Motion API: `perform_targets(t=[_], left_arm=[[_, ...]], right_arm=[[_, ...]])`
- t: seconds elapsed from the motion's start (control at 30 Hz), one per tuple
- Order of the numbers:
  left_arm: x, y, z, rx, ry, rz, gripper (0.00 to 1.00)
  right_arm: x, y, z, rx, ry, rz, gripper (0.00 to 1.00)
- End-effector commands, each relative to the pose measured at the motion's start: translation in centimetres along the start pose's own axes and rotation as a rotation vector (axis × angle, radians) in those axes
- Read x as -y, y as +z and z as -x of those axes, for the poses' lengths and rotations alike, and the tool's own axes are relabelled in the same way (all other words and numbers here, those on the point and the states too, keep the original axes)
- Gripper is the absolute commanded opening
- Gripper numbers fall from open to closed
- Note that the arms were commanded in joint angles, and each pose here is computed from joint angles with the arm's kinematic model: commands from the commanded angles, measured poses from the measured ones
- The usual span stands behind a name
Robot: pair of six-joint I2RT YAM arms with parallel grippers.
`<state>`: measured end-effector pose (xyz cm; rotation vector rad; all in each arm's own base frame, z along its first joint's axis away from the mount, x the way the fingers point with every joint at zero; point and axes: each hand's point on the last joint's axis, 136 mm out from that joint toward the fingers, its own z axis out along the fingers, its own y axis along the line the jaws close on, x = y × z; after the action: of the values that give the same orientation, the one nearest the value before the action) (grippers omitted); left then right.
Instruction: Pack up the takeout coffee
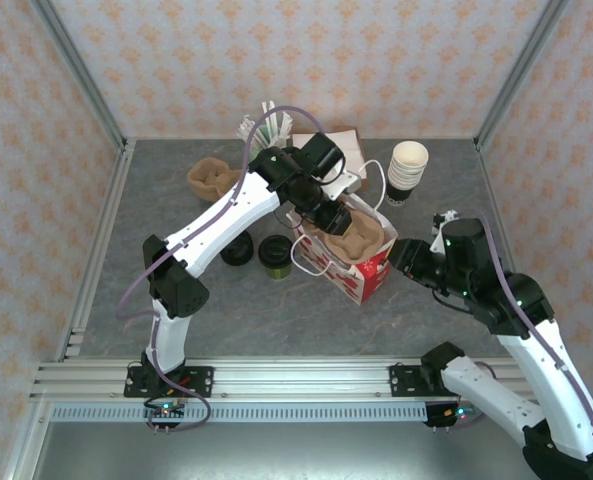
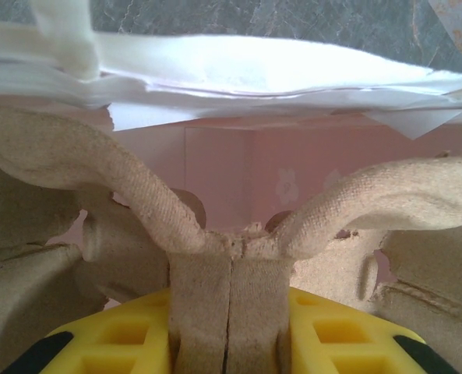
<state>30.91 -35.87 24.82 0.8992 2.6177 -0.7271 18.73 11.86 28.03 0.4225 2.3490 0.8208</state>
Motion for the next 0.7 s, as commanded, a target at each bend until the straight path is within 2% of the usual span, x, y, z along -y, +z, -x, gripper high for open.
perform_targets(t=[0.0,0.2,0.5,0.67], left_arm=[[0.2,-0.7,0.8,0.038,-0.009,-0.016,0.31],[0.2,-0.7,0.7,0.035,-0.007,-0.018,0.31],[0.3,-0.5,0.8,0.034,-0.01,-0.029,0.31],[0.3,-0.4,0.7,0.031,-0.007,-0.029,0.31]], right_arm=[[-0.4,0.4,1.5,0.097,0.119,0.039,0.33],[-1.9,1.7,2.0,0.102,0.179,0.132,0.31],[-1.0,2.1,2.5,0.139,0.194,0.091,0.31],[-0.4,2.3,2.3,0.141,0.216,0.076,0.26]])
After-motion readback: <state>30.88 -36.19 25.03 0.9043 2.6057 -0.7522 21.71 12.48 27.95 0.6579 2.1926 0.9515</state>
